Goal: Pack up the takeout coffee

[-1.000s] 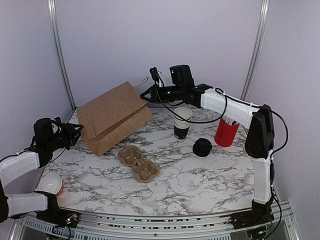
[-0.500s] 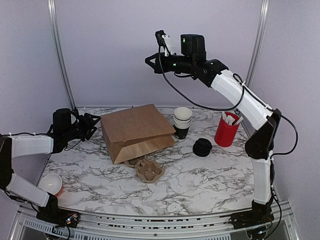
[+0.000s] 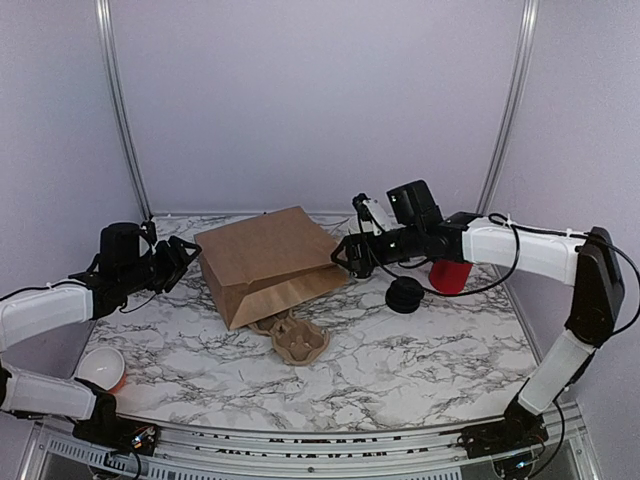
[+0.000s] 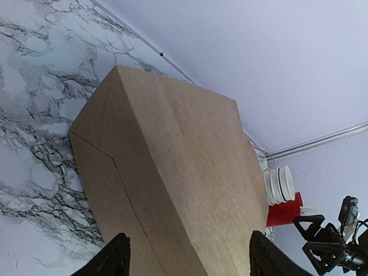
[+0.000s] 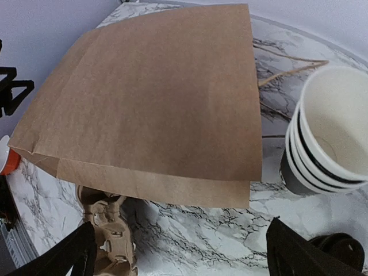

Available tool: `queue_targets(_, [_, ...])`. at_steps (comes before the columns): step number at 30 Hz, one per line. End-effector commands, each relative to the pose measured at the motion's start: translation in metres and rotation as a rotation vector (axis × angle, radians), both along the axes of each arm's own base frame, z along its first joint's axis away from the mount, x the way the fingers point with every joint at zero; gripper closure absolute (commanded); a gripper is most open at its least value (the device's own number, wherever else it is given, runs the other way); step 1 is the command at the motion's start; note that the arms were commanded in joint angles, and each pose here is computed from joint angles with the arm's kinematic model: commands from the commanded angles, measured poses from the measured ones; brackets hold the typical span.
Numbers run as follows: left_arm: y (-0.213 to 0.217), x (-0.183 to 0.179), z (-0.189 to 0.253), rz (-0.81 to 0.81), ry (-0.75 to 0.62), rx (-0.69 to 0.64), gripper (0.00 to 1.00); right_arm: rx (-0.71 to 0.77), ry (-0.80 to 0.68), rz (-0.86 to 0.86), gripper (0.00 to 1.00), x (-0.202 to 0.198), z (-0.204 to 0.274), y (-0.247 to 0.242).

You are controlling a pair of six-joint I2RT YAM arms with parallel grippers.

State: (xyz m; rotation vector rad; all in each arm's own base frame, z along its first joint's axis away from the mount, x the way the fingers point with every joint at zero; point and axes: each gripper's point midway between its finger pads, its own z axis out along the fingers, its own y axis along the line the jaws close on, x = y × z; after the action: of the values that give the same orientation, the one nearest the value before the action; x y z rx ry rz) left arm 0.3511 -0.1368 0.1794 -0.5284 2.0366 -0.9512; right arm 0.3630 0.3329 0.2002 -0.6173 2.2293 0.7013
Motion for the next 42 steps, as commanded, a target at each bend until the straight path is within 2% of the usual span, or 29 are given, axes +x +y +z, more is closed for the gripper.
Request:
queue_targets(1, [0.004,-0.014,-0.023,-0.001,0.066,0.104,0.29,0.250,-0.001,-0.086,0.00,0.010,0.023,-0.020])
queue_targets(6, [0.002,-0.012,-0.022,-0.011,0.066,0.112,0.29,0.338,0.084,-0.107,0.01,0.011,0.000,-0.019])
queue_targets(13, [0.000,-0.009,-0.018,-0.018,0.059,0.115,0.31,0.431,0.084,-0.155,0.18,0.032,-0.010,-0.008])
queue_targets(17, [0.001,-0.012,-0.023,-0.017,0.082,0.126,0.32,0.415,0.088,-0.213,0.22,0.044,-0.020,-0.010])
queue_targets(34, [-0.001,-0.008,-0.021,-0.027,0.086,0.141,0.34,0.391,0.029,-0.317,0.27,0.054,-0.041,0.008])
queue_targets(42, [0.000,-0.007,-0.021,-0.028,0.087,0.147,0.34,0.395,0.008,-0.290,0.28,0.055,-0.042,0.025])
